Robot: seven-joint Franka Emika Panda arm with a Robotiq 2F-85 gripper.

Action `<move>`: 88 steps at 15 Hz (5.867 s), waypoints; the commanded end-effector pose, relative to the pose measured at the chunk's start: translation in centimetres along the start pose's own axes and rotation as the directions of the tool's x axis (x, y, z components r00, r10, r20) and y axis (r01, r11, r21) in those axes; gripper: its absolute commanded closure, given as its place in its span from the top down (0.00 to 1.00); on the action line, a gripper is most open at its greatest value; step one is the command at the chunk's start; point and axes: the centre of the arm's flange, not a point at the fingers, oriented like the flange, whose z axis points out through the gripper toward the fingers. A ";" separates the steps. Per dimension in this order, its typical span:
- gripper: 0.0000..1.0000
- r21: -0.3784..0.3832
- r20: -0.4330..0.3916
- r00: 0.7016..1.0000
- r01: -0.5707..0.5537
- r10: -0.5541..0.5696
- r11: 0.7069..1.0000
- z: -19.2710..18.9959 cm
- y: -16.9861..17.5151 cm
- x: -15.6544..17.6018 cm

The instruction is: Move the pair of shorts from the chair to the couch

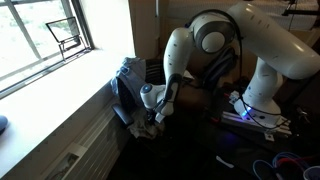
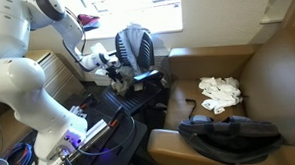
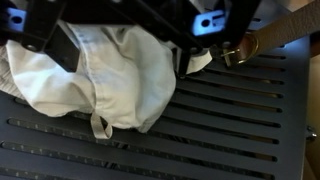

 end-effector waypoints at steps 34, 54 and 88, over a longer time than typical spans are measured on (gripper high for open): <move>0.38 0.153 -0.226 0.898 0.416 -0.379 0.896 1.9 -2.9 -0.7; 0.01 0.021 -0.745 0.667 0.065 -0.027 0.998 -22.1 3.1 -8.9; 0.01 0.639 -0.540 -0.334 -0.760 0.773 0.118 -33.7 40.6 -24.0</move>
